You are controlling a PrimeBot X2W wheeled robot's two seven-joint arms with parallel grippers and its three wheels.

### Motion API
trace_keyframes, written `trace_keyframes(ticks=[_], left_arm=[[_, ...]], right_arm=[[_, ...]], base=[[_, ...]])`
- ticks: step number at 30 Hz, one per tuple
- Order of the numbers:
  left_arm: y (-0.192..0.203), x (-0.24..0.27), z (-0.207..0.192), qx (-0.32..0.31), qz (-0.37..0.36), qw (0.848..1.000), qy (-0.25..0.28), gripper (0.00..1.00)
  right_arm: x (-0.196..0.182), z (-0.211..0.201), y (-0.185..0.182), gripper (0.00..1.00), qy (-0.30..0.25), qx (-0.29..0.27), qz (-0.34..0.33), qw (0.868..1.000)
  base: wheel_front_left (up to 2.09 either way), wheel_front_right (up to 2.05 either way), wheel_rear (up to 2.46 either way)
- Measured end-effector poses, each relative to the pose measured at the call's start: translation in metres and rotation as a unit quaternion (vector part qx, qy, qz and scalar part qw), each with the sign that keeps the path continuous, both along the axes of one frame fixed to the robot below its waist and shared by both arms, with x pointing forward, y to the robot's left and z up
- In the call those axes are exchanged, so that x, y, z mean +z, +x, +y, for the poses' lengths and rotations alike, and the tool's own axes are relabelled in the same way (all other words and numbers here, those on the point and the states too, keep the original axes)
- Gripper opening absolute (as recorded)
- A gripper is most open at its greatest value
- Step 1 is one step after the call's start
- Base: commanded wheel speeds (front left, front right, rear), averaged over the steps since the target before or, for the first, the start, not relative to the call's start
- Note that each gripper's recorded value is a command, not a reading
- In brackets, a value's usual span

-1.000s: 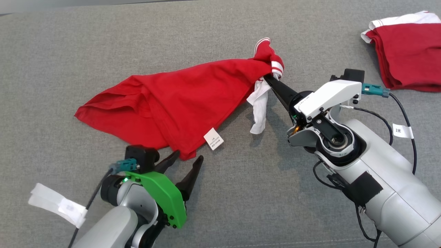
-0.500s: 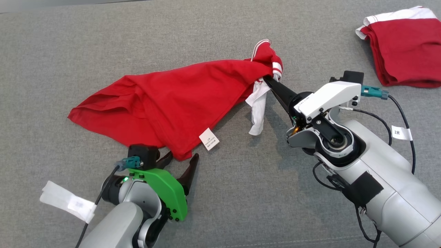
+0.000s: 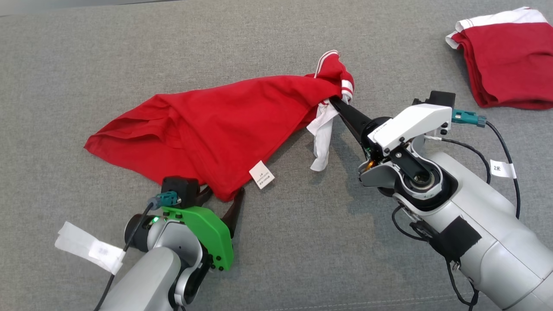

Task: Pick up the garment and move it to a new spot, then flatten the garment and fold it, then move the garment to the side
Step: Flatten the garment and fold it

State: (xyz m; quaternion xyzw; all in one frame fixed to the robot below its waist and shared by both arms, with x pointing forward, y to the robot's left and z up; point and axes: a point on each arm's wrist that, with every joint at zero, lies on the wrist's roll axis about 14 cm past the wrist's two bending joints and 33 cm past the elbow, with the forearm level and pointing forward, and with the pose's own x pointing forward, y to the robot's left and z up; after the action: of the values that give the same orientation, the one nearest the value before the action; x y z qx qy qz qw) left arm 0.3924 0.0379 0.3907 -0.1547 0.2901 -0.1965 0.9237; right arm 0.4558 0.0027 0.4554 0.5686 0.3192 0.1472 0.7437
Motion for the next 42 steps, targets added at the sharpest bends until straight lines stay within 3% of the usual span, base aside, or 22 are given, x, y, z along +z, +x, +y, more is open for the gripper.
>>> trace_keyframes(ticks=[1, 10, 13, 15, 22, 23, 25, 26, 28, 35, 42], left_arm=[[0.001, 0.001, 0.000, 0.001, -0.003, 1.000, 0.000, 0.00], [0.019, 0.027, -0.001, 0.004, -0.045, 0.999, -0.012, 0.00], [0.028, 0.048, 0.008, 0.003, -0.080, 0.997, -0.014, 0.00], [0.033, 0.064, 0.017, 0.007, -0.104, 0.994, -0.015, 0.00], [0.035, 0.114, 0.040, -0.003, -0.164, 0.986, -0.016, 0.00], [0.032, 0.121, 0.038, -0.008, -0.167, 0.986, -0.024, 0.00], [0.026, 0.125, 0.035, -0.013, -0.159, 0.986, -0.039, 0.00], [0.023, 0.121, 0.036, -0.016, -0.150, 0.988, -0.039, 0.00], [0.017, 0.113, 0.037, -0.025, -0.134, 0.990, -0.030, 0.00], [0.011, 0.118, 0.034, -0.051, -0.132, 0.990, -0.028, 0.00], [0.030, 0.159, 0.067, -0.013, -0.198, 0.980, -0.013, 0.00]], right_arm=[[0.000, 0.000, 0.000, 0.00, 0.001, 0.000, 0.002, 1.000], [-0.004, -0.009, 0.001, 0.00, -0.007, -0.012, 0.004, 1.000], [-0.006, -0.019, 0.001, 0.00, -0.037, -0.013, -0.013, 0.999], [-0.008, -0.025, -0.004, 0.00, -0.072, 0.003, -0.036, 0.997], [-0.018, -0.017, -0.043, 0.00, -0.120, 0.074, -0.057, 0.988], [-0.022, -0.018, -0.049, 0.10, -0.129, 0.085, -0.055, 0.987], [-0.031, -0.022, -0.058, 0.20, -0.149, 0.098, -0.055, 0.982], [-0.036, -0.025, -0.062, 0.33, -0.162, 0.106, -0.055, 0.979], [-0.044, -0.035, -0.063, 0.99, -0.184, 0.106, -0.054, 0.976], [-0.050, -0.074, -0.054, 1.00, -0.244, 0.074, -0.082, 0.963], [-0.043, -0.090, -0.057, 1.00, -0.252, 0.066, -0.094, 0.961]], base=[[0.00, 0.00, 0.00], [0.00, 0.00, 0.00], [0.00, 0.00, 0.00], [0.00, 0.00, 0.00], [0.00, 0.00, 0.00], [0.00, 0.00, 0.00], [0.00, 0.00, 0.00], [0.00, 0.00, 0.00], [0.00, 0.00, 0.00], [0.00, 0.00, 0.00], [0.00, 0.00, 0.00]])
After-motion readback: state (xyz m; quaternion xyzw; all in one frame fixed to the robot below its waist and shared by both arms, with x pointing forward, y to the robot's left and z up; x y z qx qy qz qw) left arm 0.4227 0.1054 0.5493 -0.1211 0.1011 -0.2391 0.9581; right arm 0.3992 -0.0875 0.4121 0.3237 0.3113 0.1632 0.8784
